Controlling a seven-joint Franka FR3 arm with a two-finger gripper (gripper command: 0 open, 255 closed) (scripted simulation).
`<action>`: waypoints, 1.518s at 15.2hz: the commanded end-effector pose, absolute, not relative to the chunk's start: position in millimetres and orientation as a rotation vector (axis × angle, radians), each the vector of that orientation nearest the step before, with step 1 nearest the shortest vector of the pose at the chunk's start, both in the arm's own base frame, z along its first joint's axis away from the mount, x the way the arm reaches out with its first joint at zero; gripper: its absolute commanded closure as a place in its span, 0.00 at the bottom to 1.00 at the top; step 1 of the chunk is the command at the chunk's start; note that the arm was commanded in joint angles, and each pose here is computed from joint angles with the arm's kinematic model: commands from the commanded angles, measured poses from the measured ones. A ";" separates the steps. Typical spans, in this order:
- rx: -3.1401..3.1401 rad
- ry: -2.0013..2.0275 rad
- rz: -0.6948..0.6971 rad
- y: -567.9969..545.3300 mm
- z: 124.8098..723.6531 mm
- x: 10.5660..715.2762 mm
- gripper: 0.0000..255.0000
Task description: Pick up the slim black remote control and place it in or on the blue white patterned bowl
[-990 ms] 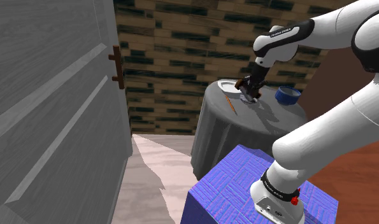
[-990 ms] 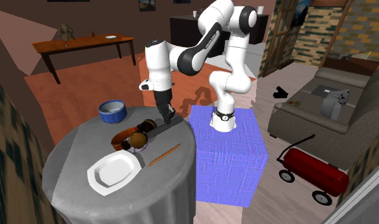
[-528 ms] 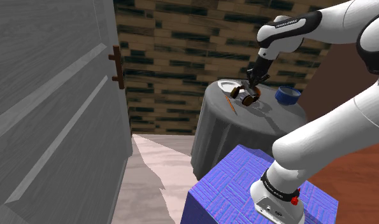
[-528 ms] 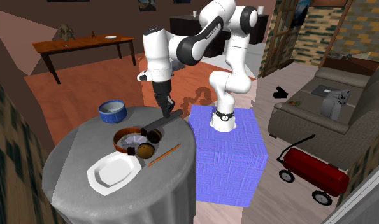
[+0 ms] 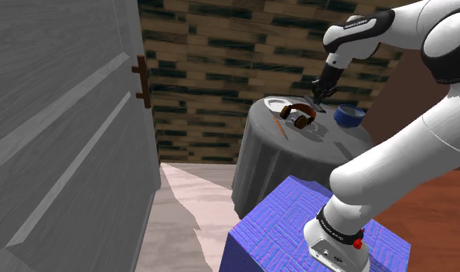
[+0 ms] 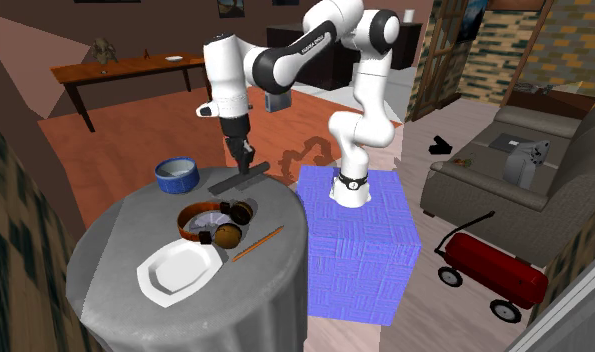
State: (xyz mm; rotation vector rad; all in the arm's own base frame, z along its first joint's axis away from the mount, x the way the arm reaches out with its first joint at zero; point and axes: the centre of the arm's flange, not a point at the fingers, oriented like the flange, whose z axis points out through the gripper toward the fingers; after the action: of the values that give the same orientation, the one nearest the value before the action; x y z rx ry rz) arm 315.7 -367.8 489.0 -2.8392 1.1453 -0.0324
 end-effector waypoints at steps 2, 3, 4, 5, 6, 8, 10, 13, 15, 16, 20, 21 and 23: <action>-2.840 1.144 -0.033 -406.5 484.9 298.4 1.00; -2.840 1.144 -0.033 -418.6 484.6 293.0 1.00; -2.840 1.144 -0.033 -430.6 484.3 287.7 1.00; -2.840 1.144 -0.033 -442.7 483.9 282.4 1.00; -2.840 1.144 -0.033 -454.8 483.6 277.0 1.00; -2.840 1.144 -0.033 -478.9 482.9 266.3 1.00; -2.840 1.144 -0.033 -503.0 482.2 255.7 1.00; -2.840 1.144 -0.033 -539.2 481.2 239.6 1.00; -2.840 1.144 -0.033 -563.3 480.5 229.0 1.00; -2.840 1.144 -0.033 -575.4 480.1 223.6 1.00; -2.840 1.144 -0.033 -623.7 478.8 202.3 1.00; -2.840 1.144 -0.033 -635.7 478.4 196.9 1.00; -2.840 1.144 -0.033 -654.0 477.9 188.8 1.00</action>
State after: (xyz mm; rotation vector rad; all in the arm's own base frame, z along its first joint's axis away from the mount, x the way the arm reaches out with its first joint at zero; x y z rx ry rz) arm 190.9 -645.3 479.2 -2.8397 1.1474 -0.0319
